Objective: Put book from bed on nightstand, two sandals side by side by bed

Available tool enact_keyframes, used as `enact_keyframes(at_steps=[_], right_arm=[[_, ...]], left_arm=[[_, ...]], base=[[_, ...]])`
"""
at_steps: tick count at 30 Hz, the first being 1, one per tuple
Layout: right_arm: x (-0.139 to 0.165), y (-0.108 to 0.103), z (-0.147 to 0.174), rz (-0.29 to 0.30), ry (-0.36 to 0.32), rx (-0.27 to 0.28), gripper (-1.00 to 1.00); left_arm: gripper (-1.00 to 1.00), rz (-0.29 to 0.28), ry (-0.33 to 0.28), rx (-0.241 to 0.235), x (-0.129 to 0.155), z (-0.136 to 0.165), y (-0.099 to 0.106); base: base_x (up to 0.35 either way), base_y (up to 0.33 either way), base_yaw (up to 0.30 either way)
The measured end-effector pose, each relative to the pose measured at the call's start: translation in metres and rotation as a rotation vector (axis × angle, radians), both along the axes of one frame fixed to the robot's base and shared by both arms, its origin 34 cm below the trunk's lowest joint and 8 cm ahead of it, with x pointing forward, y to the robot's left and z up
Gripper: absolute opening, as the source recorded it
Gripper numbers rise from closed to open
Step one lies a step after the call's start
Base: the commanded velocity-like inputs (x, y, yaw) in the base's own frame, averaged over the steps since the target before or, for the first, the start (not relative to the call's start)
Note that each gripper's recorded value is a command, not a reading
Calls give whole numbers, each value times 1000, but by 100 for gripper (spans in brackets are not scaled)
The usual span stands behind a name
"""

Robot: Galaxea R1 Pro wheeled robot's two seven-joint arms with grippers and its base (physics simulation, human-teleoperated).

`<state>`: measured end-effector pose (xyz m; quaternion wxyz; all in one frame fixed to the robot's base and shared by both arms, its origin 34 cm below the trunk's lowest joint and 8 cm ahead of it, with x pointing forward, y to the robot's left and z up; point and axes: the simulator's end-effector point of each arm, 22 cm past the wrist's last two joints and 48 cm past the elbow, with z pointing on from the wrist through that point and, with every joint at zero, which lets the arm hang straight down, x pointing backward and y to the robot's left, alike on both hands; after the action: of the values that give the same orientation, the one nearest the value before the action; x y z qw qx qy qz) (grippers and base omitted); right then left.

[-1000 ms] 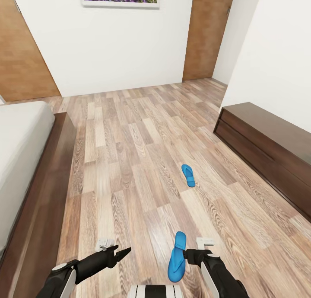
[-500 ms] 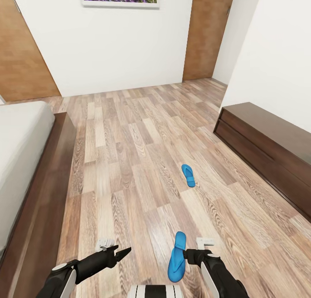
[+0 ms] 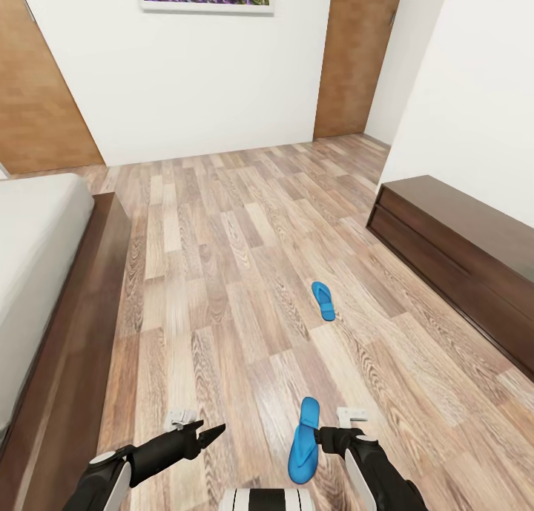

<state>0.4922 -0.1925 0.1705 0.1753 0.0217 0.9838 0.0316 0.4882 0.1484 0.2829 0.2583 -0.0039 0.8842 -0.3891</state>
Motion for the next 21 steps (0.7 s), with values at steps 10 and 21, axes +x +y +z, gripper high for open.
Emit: enact_keyframes(at_steps=[10, 21], right_arm=[[0, 0, 0, 0, 0, 0, 100], [-1, 0, -1, 0, 2, 0, 100]], left_arm=[[100, 1, 1, 2, 0, -1, 0], [100, 1, 4, 2, -1, -2, 0]], base=[[0, 0, 20], [0, 0, 135]])
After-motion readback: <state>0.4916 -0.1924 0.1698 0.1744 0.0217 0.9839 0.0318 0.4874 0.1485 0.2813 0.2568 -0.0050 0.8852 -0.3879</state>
